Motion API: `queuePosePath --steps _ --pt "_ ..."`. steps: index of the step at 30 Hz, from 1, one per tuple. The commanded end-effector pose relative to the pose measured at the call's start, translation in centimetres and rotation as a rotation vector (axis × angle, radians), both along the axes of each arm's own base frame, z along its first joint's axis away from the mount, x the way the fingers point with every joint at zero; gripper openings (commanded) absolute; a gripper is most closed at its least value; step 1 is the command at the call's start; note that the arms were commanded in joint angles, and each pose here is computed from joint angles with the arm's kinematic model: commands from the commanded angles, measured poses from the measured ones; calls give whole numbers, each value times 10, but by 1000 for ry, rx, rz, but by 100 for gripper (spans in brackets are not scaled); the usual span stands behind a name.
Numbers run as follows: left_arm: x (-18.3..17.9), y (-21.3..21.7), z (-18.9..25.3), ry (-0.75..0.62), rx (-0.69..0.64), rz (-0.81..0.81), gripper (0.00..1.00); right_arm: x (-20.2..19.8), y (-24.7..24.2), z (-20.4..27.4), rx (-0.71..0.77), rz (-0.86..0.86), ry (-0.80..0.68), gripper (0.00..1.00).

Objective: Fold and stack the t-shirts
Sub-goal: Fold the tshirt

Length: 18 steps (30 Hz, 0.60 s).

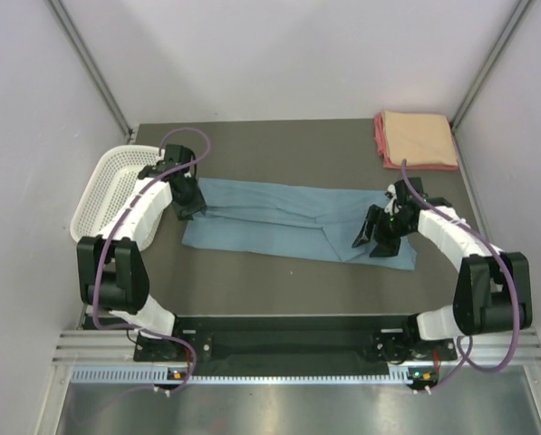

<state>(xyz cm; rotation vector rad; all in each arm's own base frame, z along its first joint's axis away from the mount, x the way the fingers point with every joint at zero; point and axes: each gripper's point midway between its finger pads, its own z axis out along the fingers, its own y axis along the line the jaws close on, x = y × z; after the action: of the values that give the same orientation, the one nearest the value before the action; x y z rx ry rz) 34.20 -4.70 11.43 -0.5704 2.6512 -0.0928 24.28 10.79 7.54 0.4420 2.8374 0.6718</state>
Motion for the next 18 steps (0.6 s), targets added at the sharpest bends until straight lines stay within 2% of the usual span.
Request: queuePosePath --steps 1,5,10,11,14,18 --pt "4 -5 7 -7 -5 -44 43 21 29 3 124 -27 -39 60" --pt "4 -6 6 0 -5 -59 43 28 34 -7 119 -52 -26 54" --pt "3 -5 5 3 1 -72 42 48 28 -10 71 -77 -59 36" --pt "4 -5 5 3 4 -74 42 56 30 -6 74 -71 -76 25" --pt "6 -5 8 -4 10 -84 42 78 33 -7 74 -62 -92 5" --pt "12 -3 15 -21 23 -96 42 120 41 -6 70 -44 -115 5"
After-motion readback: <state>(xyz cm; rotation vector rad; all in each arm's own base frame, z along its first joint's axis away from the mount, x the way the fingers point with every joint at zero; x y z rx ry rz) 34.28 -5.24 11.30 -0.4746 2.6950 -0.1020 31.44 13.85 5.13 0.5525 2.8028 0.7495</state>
